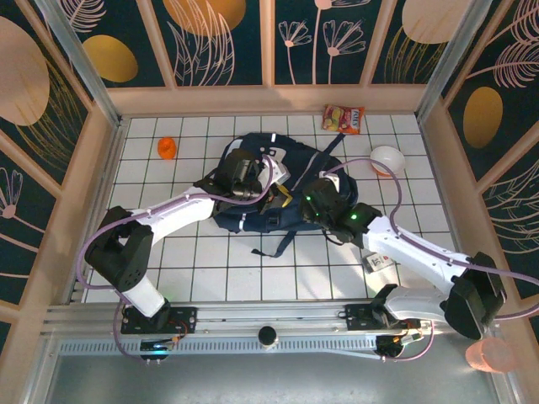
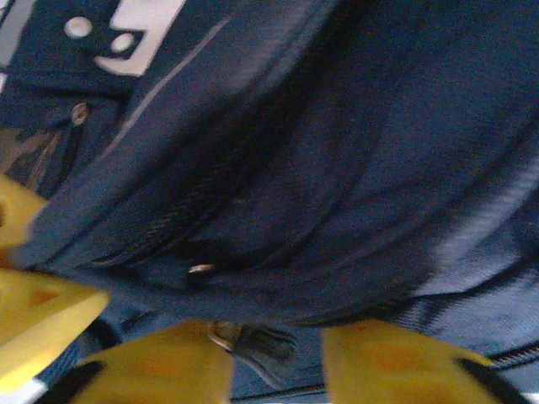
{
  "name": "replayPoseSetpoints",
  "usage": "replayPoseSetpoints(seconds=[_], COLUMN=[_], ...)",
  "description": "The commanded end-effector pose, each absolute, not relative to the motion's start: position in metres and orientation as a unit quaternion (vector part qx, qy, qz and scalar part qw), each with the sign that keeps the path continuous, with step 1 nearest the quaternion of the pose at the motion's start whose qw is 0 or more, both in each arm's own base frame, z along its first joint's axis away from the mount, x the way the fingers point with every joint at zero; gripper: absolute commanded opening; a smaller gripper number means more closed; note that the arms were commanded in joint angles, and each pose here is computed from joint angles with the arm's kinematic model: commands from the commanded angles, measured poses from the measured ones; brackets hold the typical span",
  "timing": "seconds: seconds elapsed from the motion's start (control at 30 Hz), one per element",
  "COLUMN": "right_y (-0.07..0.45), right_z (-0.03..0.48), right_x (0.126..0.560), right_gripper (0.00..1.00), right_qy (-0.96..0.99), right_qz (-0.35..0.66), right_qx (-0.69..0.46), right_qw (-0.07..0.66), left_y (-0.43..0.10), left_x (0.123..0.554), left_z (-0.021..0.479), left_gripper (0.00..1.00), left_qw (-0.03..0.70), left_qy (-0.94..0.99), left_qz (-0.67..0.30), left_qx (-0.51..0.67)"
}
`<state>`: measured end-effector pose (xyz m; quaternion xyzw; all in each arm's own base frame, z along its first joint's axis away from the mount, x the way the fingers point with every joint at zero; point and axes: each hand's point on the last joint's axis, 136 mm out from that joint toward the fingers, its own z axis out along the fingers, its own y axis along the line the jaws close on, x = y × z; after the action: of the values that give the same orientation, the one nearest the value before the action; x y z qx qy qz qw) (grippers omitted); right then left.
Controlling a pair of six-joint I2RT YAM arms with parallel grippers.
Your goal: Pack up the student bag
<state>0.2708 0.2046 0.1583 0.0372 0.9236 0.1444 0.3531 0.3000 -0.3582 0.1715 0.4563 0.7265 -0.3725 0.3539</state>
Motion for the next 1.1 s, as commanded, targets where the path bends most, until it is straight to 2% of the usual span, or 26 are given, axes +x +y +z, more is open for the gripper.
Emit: replayPoseSetpoints(seconds=[0.0, 0.1, 0.33, 0.5, 0.7, 0.87, 0.93, 1.07], right_y=[0.186, 0.172, 0.128, 0.118, 0.156, 0.205, 0.232, 0.282], right_z=[0.165, 0.166, 0.155, 0.153, 0.146, 0.137, 0.133, 0.133], right_x=[0.283, 0.285, 0.285, 0.287, 0.276, 0.249, 0.237, 0.221], right_gripper=[0.17, 0.0, 0.0, 0.0, 0.0, 0.0, 0.0, 0.0], right_qy=[0.92, 0.924, 0.94, 0.944, 0.944, 0.94, 0.936, 0.927], right_qz=[0.094, 0.077, 0.064, 0.077, 0.158, 0.211, 0.239, 0.284], right_qx=[0.06, 0.061, 0.067, 0.058, 0.009, 0.0, -0.005, -0.025], right_qw=[0.376, 0.37, 0.328, 0.315, 0.29, 0.268, 0.258, 0.245], left_y=[-0.37, -0.364, -0.337, -0.32, -0.305, -0.271, -0.253, -0.227], left_x=[0.299, 0.3, 0.307, 0.306, 0.312, 0.333, 0.344, 0.34], left_z=[0.207, 0.199, 0.181, 0.164, 0.16, 0.149, 0.155, 0.144], left_gripper=[0.0, 0.0, 0.0, 0.0, 0.0, 0.01, 0.1, 0.4], left_qw=[0.38, 0.381, 0.386, 0.375, 0.386, 0.398, 0.41, 0.396], left_qy=[0.688, 0.694, 0.705, 0.712, 0.725, 0.756, 0.765, 0.775], left_qz=[-0.404, -0.383, -0.325, -0.281, -0.255, -0.186, -0.163, -0.113], left_qx=[0.467, 0.477, 0.498, 0.523, 0.511, 0.485, 0.47, 0.48])
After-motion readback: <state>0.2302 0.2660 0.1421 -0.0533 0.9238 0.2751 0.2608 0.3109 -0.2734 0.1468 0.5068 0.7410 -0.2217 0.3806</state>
